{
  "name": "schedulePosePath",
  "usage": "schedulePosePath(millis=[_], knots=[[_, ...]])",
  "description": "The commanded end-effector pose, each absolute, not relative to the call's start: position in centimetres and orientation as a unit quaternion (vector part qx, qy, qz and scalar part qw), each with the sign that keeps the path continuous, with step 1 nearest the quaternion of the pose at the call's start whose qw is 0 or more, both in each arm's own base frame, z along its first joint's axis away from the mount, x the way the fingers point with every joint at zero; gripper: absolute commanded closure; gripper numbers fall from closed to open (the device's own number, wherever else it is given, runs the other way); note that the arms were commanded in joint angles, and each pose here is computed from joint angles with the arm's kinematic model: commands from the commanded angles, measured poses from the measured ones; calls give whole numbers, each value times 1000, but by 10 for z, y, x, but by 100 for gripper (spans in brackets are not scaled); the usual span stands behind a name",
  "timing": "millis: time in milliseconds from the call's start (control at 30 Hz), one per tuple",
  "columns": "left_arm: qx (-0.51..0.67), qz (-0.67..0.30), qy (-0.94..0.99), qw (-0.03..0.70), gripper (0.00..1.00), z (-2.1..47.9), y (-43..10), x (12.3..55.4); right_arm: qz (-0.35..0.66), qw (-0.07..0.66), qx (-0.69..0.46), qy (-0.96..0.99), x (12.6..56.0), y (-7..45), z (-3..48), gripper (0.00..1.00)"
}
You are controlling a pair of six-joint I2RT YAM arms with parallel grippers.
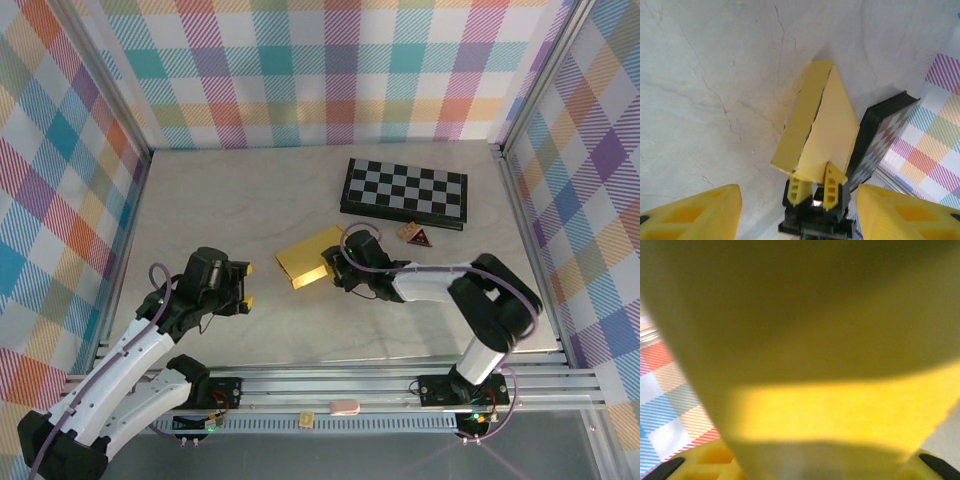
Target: Fold the paper box
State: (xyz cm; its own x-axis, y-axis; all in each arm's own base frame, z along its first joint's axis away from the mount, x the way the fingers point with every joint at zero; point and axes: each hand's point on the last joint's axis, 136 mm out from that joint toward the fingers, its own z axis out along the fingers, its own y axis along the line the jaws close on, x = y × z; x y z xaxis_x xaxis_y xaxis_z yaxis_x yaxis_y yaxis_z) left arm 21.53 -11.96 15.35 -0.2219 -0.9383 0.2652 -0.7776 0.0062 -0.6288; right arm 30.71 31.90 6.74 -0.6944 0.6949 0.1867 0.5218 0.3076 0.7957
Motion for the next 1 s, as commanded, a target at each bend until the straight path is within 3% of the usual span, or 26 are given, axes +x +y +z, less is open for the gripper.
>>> schedulePosePath(millis=[0, 200, 300, 367, 400, 500, 533, 700, 833, 967], knots=[[-612, -329, 708, 123, 39, 152, -110, 211, 509, 104, 326, 790, 316, 335, 70, 55], [-587, -320, 729, 150, 39, 164, -104, 219, 340, 56, 383, 857, 280, 289, 51, 28], [-561, -316, 745, 173, 39, 176, -101, 225, 261, 34, 402, 877, 261, 258, 65, 20], [-539, -307, 760, 194, 38, 187, -98, 229, 226, 30, 392, 891, 253, 239, 80, 1], [-523, -303, 768, 210, 37, 195, -95, 232, 217, 43, 372, 901, 254, 230, 93, 1], [-445, -308, 799, 261, 18, 223, -97, 245, 208, 127, 286, 927, 267, 208, 140, 1], [-406, -319, 808, 283, 0, 234, -102, 251, 198, 171, 247, 933, 271, 199, 158, 1], [-272, -303, 831, 379, 0, 268, -103, 266, 80, 339, 136, 927, 270, 128, 228, 1], [-274, -164, 850, 420, 0, 260, -59, 263, -59, 454, 122, 881, 264, 55, 253, 1], [-303, -24, 838, 453, 0, 247, -9, 255, -95, 538, 77, 834, 259, 27, 235, 1]])
